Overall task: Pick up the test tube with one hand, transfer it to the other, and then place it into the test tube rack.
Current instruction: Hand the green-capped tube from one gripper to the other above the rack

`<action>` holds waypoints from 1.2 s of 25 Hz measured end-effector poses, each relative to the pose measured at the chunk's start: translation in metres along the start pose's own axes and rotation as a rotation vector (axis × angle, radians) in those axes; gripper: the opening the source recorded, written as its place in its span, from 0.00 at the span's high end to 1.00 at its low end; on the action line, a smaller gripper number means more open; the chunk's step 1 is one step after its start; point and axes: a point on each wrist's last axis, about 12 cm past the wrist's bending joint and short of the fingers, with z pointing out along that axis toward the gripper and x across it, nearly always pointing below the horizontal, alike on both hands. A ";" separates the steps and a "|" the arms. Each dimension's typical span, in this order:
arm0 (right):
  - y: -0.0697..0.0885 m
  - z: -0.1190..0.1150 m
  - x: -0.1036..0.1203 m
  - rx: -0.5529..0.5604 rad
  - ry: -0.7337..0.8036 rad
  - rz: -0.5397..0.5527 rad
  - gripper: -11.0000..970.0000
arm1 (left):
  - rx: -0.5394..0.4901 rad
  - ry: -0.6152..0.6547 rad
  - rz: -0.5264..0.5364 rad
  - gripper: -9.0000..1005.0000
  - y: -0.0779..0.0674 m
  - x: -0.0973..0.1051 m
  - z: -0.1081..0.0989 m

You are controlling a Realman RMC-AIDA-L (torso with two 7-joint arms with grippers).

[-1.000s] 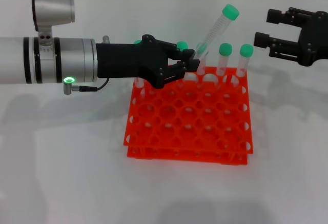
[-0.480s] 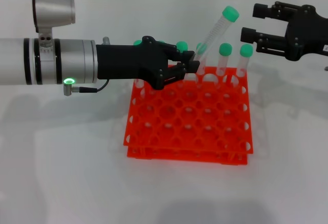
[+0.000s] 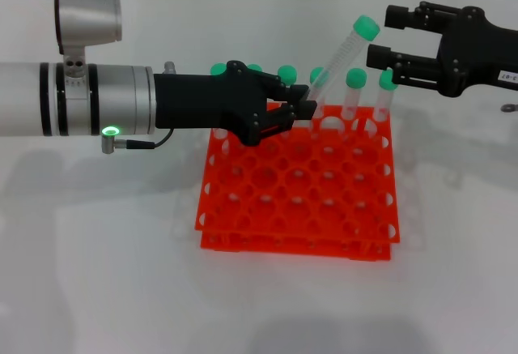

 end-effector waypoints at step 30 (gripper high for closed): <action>0.001 0.016 -0.002 -0.037 -0.007 0.002 0.33 | 0.010 0.009 0.007 0.80 -0.001 0.000 0.002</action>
